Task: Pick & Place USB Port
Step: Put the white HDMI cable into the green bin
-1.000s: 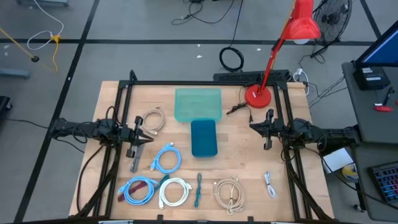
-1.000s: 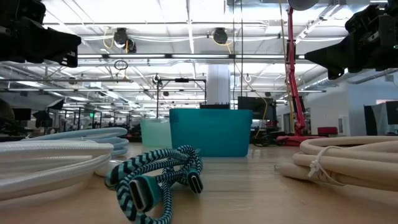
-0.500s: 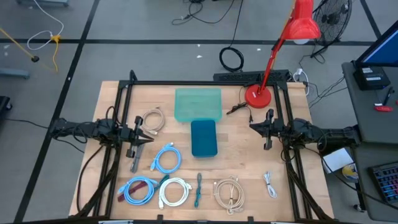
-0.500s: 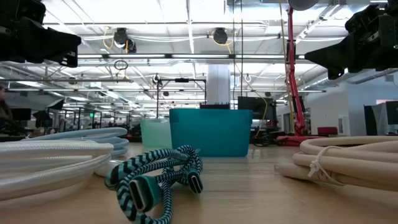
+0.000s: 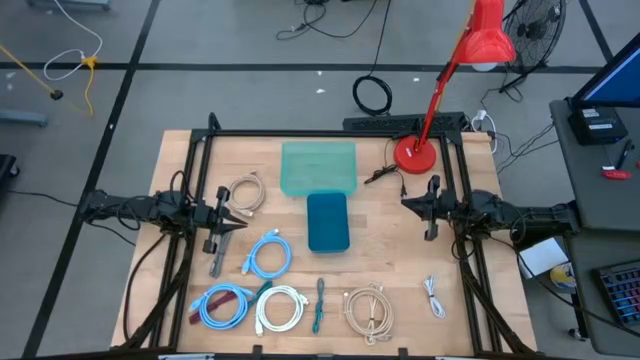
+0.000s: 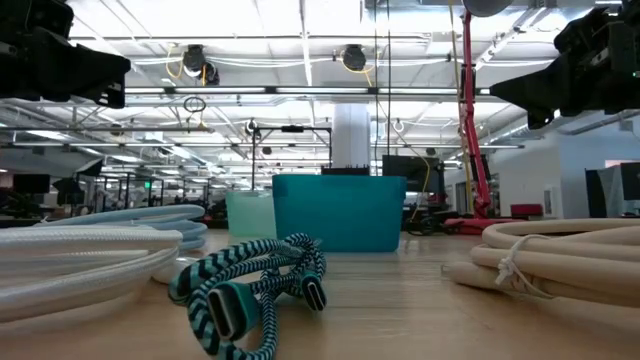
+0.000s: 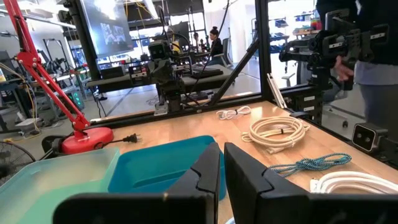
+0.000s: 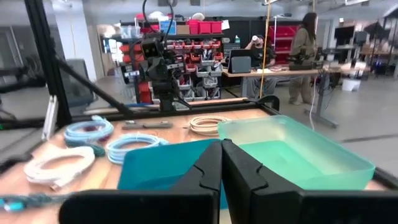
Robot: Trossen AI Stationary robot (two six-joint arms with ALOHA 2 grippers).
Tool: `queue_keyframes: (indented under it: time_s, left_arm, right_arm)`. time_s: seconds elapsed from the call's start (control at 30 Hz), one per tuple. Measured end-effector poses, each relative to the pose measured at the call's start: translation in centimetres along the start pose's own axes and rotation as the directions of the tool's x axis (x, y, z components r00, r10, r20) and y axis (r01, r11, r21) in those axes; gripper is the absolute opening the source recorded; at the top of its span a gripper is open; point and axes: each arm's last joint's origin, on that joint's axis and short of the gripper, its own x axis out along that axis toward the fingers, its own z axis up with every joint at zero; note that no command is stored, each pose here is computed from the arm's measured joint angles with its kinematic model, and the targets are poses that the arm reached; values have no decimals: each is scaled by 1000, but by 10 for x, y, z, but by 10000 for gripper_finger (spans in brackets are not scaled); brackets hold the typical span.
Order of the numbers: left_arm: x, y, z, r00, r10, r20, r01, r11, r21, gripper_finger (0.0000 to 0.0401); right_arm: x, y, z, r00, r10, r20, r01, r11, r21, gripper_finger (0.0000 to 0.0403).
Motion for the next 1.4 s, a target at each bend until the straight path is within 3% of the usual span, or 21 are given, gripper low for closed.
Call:
queue_keyframes:
  time_s: [0.1, 0.17, 0.27, 0.33, 0.43, 0.6, 0.7, 0.87, 0.93, 1.03, 1.1, 1.17, 1.2, 1.27, 1.4]
  left_arm:
    - [0, 0, 0, 1000, 0, 0, 0, 1000, 0, 26]
    - [0, 0, 0, 1000, 0, 0, 0, 1000, 0, 26]
    - [0, 0, 0, 1000, 0, 0, 0, 1000, 0, 26]
    - [0, 0, 0, 1000, 0, 0, 0, 1000, 0, 26]
    - [0, 0, 0, 1000, 0, 0, 0, 1000, 0, 26]
    - [0, 0, 0, 1000, 0, -1, 0, 1000, 0, 26]
    - [0, 1, 1, 1000, 20, 9, -20, 1000, 0, 26]
    - [-2, 9, 17, 964, 218, 154, -218, 976, -23, 26]
    - [-6, 13, 27, 915, 324, 241, -317, 946, -68, 26]
    - [-15, 19, 44, 790, 474, 388, -420, 880, -221, 26]
    - [-25, 23, 57, 676, 546, 494, -364, 831, -420, 26]
    - [-33, 25, 64, 573, 623, 533, -251, 752, -610, 26]
    - [-35, 26, 64, 544, 653, 527, -197, 710, -676, 26]
    - [-34, 27, 63, 542, 669, 508, -102, 652, -751, 26]
    - [-28, 24, 61, 625, 579, 523, 161, 560, -812, 26]
  right_arm:
    - [0, 0, 5, 999, 2, 46, -10, 983, 182, 0]
    - [0, 1, 9, 996, 5, 95, -39, 932, 360, 0]
    - [-1, 1, 14, 990, 6, 144, -93, 784, 613, 0]
    - [-1, 1, 16, 986, 4, 167, -124, 683, 720, 0]
    - [-1, 1, 16, 986, 3, 167, -137, 589, 797, 0]
    - [-2, -2, 17, 981, -89, 174, -109, 490, 865, 0]
    - [-2, -4, 17, 971, -163, 175, -83, 457, 886, 0]
    - [-3, -8, 17, 937, -305, 174, -26, 432, 901, 0]
    - [-3, -10, 17, 917, -359, 173, -5, 424, 906, 0]
    - [-4, -11, 17, 899, -403, 171, 14, 416, 909, 0]
    - [-4, -12, 16, 887, -430, 168, 31, 421, 907, 0]
    - [-5, -13, 16, 867, -470, 167, 50, 415, 909, 0]
    - [-5, -13, 16, 858, -486, 166, 57, 411, 910, 0]
    - [-5, -14, 16, 848, -503, 165, 65, 409, 910, 0]
    - [-6, -14, 16, 841, -515, 164, 74, 411, 909, 0]
